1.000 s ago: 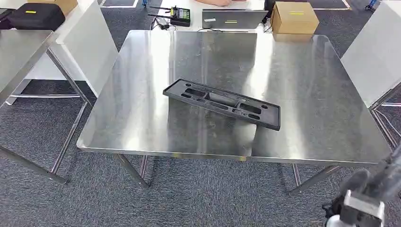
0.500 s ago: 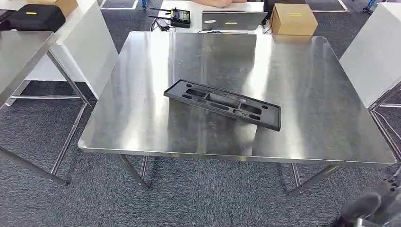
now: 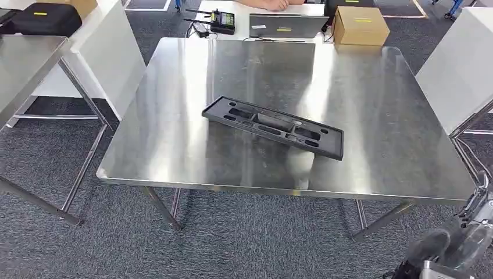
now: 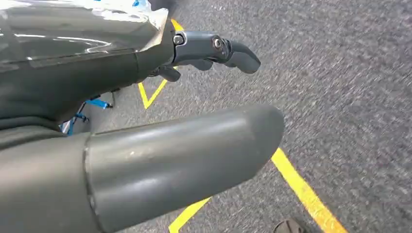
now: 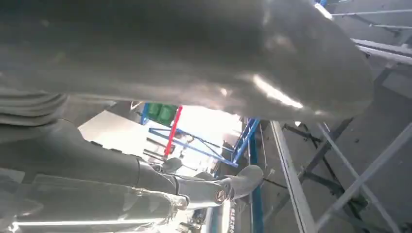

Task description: Take the parts from the cabinet and place them on the table.

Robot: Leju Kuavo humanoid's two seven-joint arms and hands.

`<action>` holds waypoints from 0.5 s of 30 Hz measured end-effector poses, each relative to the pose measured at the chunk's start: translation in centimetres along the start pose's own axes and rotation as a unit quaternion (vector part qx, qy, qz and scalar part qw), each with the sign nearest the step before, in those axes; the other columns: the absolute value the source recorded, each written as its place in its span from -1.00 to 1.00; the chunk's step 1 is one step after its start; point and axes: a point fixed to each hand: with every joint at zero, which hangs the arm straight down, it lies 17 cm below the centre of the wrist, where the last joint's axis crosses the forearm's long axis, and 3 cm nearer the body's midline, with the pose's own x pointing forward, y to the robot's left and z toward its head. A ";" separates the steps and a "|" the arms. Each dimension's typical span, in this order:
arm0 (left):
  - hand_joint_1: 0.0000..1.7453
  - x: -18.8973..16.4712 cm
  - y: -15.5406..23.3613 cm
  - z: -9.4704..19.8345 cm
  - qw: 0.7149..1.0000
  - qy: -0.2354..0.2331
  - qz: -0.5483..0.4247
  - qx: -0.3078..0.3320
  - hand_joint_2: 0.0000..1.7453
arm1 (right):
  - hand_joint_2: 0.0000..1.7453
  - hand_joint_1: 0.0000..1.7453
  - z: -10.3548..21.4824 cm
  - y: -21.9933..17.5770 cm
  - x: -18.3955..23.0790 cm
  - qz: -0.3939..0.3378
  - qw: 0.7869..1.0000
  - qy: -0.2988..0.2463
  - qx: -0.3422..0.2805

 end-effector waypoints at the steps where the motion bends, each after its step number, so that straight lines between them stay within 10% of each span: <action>1: -1.00 0.0 -0.1 0.1 1.000 0.000 0.000 -0.001 -1.00 | -1.00 -1.00 0.0 0.0 -0.1 0.000 1.000 0.002 0.000; 15: -1.00 -0.4 -0.1 0.2 1.000 0.014 0.018 0.004 -1.00 | -1.00 -1.00 2.0 2.3 -5.5 0.001 0.996 0.079 0.029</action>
